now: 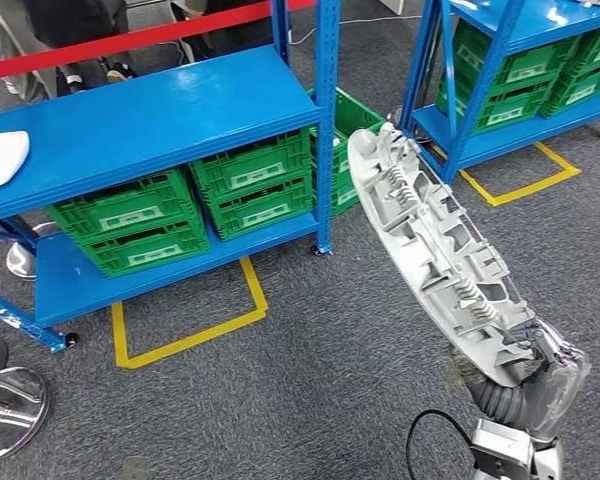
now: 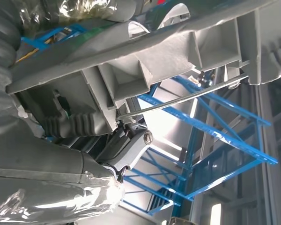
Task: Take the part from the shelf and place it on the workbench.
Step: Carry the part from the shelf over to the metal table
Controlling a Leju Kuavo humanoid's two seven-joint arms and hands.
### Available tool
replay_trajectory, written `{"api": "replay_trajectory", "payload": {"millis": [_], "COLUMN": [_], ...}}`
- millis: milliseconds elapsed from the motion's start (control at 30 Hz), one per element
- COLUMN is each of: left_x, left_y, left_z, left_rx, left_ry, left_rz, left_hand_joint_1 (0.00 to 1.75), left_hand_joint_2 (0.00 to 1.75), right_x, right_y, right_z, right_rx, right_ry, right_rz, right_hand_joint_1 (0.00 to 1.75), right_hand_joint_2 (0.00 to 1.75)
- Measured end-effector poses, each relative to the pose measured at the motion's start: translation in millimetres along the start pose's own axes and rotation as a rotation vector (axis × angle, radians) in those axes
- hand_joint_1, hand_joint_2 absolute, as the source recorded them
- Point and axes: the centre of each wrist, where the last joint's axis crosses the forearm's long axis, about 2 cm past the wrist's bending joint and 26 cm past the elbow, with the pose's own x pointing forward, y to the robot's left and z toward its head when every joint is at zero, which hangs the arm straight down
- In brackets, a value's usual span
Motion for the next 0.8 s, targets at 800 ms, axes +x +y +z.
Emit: {"api": "replay_trajectory", "payload": {"millis": [800], "left_x": [2.0], "left_y": [0.4], "left_z": [-1.3], "left_rx": [0.001], "left_ry": [-0.005], "left_rz": [-0.003], "left_hand_joint_1": [0.0], "left_hand_joint_2": [1.75], "right_x": [-7.8], "right_y": [-0.3], "right_z": [-4.6], "right_rx": [-0.019], "right_ry": [0.007], "right_rz": [0.015], "right_hand_joint_1": [1.75], "right_hand_joint_2": [1.75]}}
